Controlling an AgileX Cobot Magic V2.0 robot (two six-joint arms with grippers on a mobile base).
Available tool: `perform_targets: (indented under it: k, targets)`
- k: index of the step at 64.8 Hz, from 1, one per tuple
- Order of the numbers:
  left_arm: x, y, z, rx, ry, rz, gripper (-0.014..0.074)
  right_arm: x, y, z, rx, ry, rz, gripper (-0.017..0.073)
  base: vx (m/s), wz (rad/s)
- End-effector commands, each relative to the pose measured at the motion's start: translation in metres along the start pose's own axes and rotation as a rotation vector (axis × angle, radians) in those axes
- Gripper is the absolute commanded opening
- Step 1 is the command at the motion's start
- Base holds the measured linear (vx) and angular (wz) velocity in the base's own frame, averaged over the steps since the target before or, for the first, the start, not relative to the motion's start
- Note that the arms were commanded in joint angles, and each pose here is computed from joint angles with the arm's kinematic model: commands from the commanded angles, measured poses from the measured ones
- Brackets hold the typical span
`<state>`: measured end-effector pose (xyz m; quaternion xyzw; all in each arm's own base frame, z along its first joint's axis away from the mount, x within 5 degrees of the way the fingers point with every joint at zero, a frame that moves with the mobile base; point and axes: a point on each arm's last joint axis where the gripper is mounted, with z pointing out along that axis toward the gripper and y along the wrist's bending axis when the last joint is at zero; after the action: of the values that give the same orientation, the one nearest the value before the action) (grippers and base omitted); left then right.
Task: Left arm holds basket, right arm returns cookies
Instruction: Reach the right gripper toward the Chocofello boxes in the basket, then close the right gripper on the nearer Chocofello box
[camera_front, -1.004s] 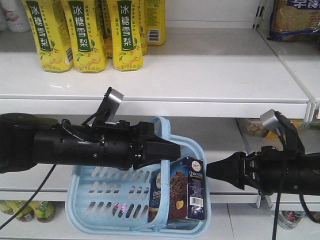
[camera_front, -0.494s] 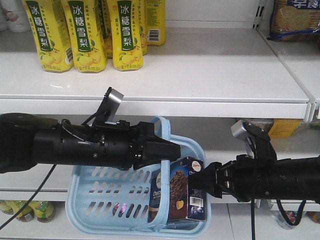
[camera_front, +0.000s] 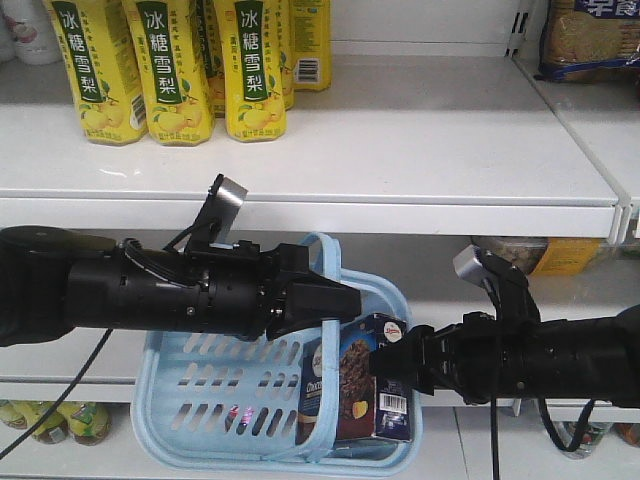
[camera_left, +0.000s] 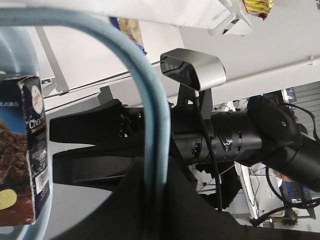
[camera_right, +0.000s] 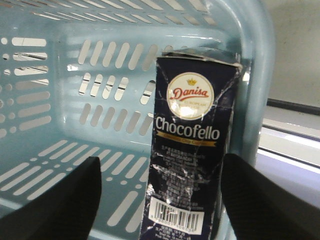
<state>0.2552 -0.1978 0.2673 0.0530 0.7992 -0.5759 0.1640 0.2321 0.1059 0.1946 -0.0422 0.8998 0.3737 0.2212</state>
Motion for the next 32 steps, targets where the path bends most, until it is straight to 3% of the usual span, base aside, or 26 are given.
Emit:
perform_targets:
  k: [1,32]
  targets:
    - [-0.0133,-0.0204,-0.0081,0.064,-0.103,0.001,-0.0003,-0.0096,0.0125,-0.0062,-0.059,-0.043,-0.018,0.0464,0.0,0.0]
    - [-0.0133,-0.0204,-0.0081,0.064,-0.103,0.001,-0.0003,-0.0108,0.0125,-0.0063,-0.056,-0.053,-0.035,0.0464,0.0,0.0]
